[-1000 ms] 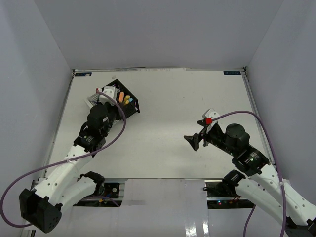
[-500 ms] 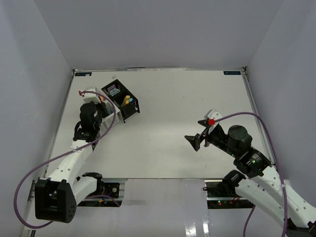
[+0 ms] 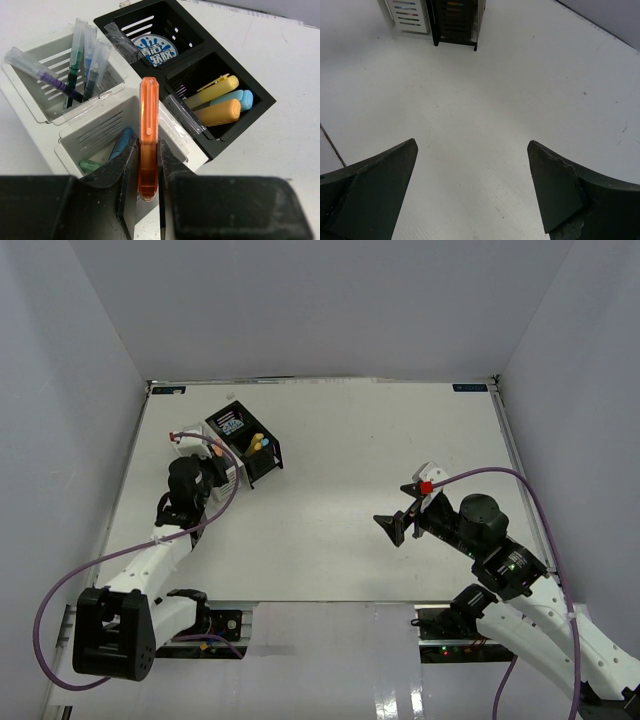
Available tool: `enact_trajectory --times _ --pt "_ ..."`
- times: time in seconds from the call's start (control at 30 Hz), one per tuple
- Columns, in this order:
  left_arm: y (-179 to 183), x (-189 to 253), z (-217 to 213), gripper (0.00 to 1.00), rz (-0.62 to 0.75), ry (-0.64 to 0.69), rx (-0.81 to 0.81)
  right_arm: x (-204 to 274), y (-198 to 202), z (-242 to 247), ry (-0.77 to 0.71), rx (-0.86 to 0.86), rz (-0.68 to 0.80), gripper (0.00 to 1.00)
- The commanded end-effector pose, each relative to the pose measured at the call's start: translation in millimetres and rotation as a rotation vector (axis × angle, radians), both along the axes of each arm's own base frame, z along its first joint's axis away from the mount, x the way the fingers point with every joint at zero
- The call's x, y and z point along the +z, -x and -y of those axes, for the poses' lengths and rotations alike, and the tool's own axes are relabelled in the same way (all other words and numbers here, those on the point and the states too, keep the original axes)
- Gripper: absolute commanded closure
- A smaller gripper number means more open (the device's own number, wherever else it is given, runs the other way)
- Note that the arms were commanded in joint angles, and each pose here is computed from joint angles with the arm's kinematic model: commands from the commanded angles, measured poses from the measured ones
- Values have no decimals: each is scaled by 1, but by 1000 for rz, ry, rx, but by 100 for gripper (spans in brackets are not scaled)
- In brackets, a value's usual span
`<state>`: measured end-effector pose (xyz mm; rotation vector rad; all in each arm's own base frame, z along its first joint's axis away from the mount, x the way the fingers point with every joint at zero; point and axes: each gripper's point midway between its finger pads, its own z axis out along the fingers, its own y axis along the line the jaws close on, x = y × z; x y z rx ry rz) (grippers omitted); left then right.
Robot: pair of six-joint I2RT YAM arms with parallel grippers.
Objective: Sort the stationery into containers
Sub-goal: Place the pen in the storage box.
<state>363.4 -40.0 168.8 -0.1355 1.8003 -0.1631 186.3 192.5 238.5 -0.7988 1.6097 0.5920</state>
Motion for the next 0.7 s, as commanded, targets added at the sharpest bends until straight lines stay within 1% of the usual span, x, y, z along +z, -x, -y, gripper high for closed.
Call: enact_trajectory --times 0.0,0.2,0.33,0.5,0.57,0.67 --pt "-4 12 3 79 56 6 -19 9 -3 -1 -26 -8 25 3" --pt "-4 10 -2 79 49 -16 -1 8 -3 -1 -25 -5 24 3" --pt "-3 10 -7 77 56 -79 -2 7 -2 -2 -24 -2 23 3" --pt "1 12 -11 77 57 -126 -3 8 -2 -2 -24 1 26 3" --pt "3 13 -13 76 67 -136 5 9 -2 -1 -27 -2 31 3" --pt "2 11 -13 71 62 -138 5 10 -1 -2 -29 3 31 3"
